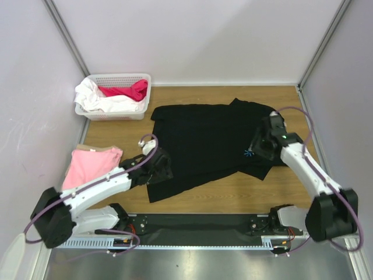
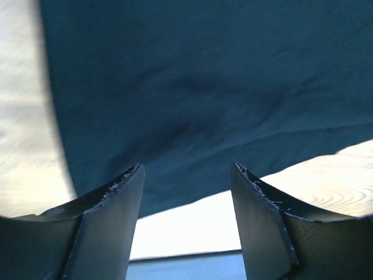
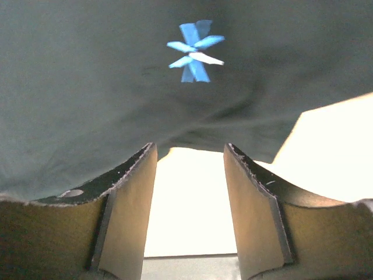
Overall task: Fold and stack the t-shirts
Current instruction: Flatten the tshirt out
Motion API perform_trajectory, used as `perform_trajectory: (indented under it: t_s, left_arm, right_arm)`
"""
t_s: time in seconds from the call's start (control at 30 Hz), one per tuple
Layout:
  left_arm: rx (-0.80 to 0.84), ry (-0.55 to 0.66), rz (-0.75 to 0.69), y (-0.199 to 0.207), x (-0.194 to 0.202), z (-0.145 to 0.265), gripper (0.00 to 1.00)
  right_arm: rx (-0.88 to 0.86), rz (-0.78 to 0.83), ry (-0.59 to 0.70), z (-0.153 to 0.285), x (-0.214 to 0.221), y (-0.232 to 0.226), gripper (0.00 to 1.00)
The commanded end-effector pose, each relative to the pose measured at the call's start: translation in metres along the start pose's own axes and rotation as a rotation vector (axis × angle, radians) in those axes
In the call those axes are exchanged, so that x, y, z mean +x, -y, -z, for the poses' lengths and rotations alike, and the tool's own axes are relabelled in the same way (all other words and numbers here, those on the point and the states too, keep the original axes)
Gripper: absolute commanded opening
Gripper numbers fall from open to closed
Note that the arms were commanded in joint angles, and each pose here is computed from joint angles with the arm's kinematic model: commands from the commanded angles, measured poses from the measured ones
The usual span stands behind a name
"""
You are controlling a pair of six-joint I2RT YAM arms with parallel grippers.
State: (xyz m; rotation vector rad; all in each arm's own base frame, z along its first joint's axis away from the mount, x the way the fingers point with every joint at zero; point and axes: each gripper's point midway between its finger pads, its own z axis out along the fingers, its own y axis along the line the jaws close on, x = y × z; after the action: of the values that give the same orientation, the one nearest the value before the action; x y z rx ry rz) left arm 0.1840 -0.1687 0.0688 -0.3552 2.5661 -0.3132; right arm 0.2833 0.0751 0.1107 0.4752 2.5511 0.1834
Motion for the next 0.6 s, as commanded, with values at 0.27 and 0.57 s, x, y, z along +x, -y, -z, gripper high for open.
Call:
perform_trajectory:
  t_s: [0.27,0.57]
  left_arm:
    - [0.28,0.03,-0.18,0.106,-0.031,-0.018,0.7]
    - [0.328,0.035,-0.237,0.119,-0.032,-0.017,0.7]
  right_arm:
    - [0.067,-0.231,-0.081,0.0,0.043,0.058,0.41]
    - [0.054,-0.333,-0.108,-0.035,0.05,0.055,0.0]
